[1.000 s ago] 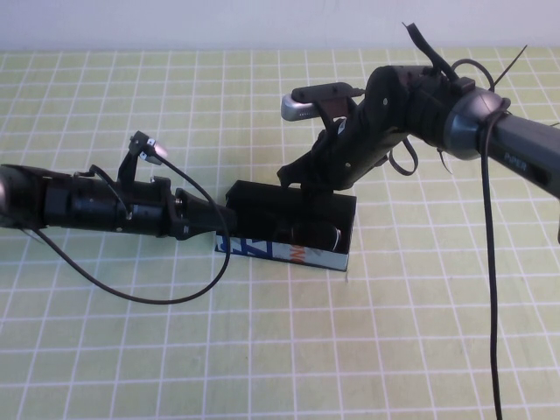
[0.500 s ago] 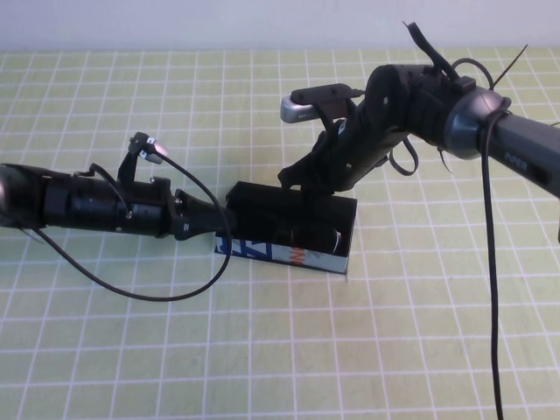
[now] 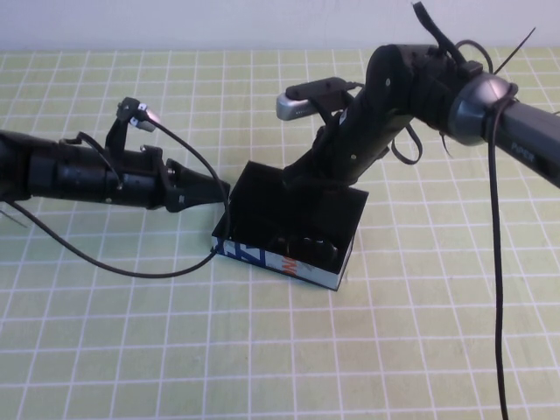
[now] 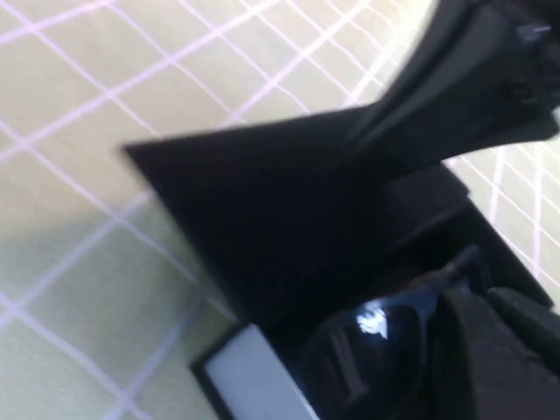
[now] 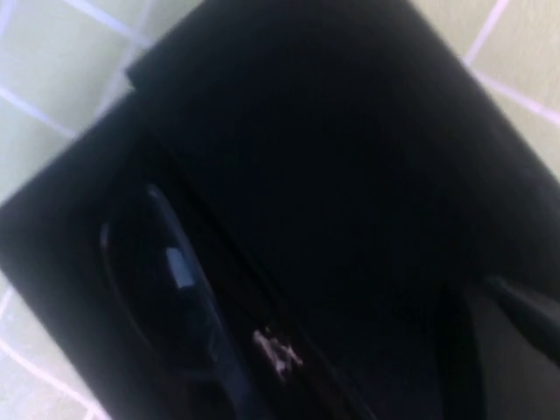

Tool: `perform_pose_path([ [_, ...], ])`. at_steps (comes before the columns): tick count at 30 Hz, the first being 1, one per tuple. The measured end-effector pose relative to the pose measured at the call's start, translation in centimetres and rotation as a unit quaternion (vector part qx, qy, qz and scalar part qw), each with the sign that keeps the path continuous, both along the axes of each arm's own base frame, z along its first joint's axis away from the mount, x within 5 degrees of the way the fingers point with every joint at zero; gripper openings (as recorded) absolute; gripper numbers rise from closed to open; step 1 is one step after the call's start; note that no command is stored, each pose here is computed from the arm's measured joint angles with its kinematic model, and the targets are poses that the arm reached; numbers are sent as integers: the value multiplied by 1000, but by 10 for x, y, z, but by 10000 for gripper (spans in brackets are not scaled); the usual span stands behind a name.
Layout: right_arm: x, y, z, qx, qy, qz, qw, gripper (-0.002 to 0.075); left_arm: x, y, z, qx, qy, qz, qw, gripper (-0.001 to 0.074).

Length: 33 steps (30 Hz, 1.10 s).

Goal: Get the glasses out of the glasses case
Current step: Pick up the glasses from the glasses case

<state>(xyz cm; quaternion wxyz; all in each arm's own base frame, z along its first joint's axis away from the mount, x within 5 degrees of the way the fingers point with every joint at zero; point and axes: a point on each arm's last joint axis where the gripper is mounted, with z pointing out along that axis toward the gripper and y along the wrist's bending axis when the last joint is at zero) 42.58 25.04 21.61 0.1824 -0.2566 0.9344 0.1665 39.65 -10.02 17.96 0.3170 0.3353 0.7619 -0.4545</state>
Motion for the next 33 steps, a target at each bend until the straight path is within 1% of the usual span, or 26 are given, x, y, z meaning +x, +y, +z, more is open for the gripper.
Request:
perform_pose_path([
  [5,1,0,15,0,-9,7,1000,-15,12,-6,0,12,-11,10,1000,-4],
  [7,-1,1,20,-4,-5,24,1000,-4,16,-12,-1,15,-10,4,1000,-4],
  [9,-5,2,25,-1,7,54,998,22,18,-17,-3,18,-8,-2,1000,-3],
  [11,-11,5,32,7,21,102,995,76,20,-23,-8,19,-2,-8,1000,-4],
  [14,-18,12,37,12,13,158,987,174,22,-24,-18,20,20,-5,1000,-4],
  [17,-27,24,38,-7,-6,207,978,249,23,-23,-26,22,43,2,999,-4],
  [19,-34,33,37,-31,-16,231,972,276,24,-21,-29,25,54,6,998,-4],
  [21,-41,41,35,-59,-26,248,967,287,24,-18,-30,25,61,12,998,-4],
  [24,-51,48,38,-74,-31,259,963,293,25,-13,-30,22,68,16,997,-3],
  [28,-63,39,46,-83,-28,264,960,294,25,-8,-29,18,75,20,997,-4],
  [33,-67,36,53,-89,-47,299,949,295,26,-6,-29,16,84,25,996,-3],
])
